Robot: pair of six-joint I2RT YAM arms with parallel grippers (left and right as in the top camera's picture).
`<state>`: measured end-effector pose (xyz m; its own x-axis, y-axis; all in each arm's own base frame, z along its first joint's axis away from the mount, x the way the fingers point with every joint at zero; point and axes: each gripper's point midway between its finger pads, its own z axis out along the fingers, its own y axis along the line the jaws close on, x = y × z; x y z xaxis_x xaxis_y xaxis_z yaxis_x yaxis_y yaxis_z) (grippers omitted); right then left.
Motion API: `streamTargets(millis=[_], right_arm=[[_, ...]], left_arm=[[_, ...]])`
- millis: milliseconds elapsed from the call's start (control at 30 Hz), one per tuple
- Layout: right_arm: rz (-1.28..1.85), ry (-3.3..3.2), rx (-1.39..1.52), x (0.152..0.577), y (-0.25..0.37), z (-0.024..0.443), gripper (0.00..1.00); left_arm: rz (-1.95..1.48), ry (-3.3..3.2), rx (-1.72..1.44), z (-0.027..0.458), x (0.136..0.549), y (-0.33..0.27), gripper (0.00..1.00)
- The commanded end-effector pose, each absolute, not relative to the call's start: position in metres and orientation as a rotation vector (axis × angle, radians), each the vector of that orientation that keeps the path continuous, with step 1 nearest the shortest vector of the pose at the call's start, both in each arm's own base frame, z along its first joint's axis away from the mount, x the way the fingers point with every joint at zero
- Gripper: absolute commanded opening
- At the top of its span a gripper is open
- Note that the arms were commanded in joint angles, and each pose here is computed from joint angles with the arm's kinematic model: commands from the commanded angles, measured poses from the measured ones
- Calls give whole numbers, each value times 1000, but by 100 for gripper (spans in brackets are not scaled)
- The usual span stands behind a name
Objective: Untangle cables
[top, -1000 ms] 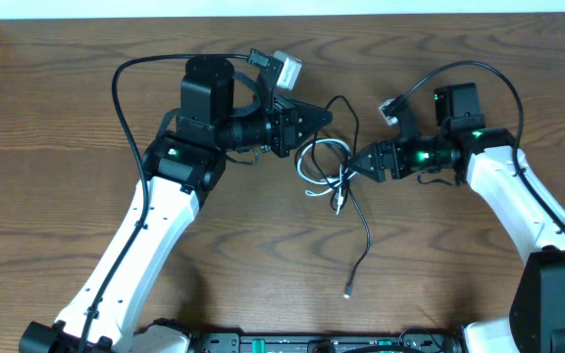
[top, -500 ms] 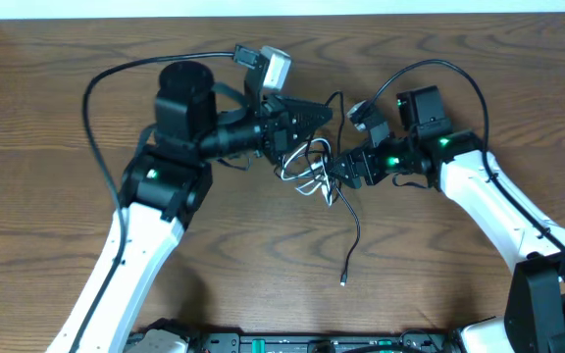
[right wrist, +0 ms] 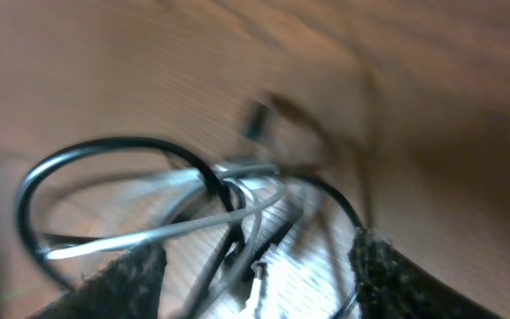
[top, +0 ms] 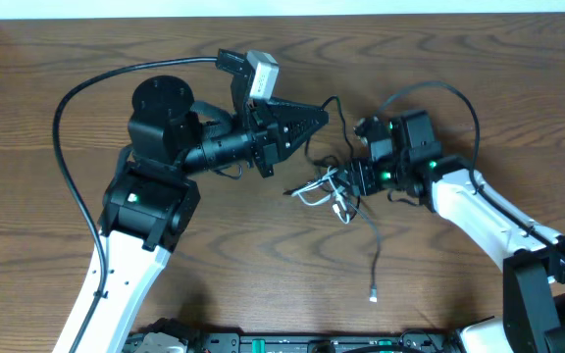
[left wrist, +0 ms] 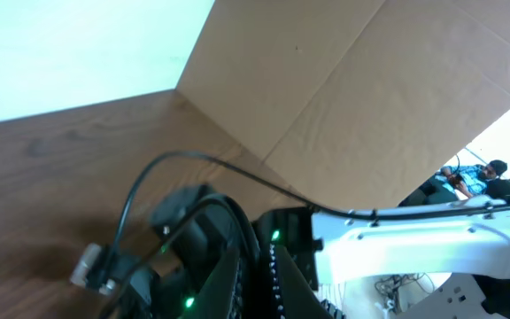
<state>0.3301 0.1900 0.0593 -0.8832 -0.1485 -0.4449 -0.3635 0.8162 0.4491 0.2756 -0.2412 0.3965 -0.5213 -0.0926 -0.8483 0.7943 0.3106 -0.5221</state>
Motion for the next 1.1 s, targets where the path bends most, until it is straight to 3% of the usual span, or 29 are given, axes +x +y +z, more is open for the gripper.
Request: streamTargets(millis=[0,100,133,667,867,967,1067], right_arm=[[490,2746,-111,321,149,22,42],[318,2824,105,312,118,8,5],[265,2842,170,308,108,5,1],[95,2861,644,300,16,-2,1],[314,2866,598,305,22,5,1],[491,2842,418,317,44,17,1],[614,2814,333,325,58,32,1]], left_arm=[[-1299,1688,621,413,269,-231,7],[-1277,1707,583,410,277,-221,8],[-1266,1719,562,408,281,-216,8],[-786,1962,159,345,345,-97,8],[-775,2001,110,334,350,-86,9],[-813,2051,103,321,351,-89,29],[-898,2097,118,307,352,-98,37]])
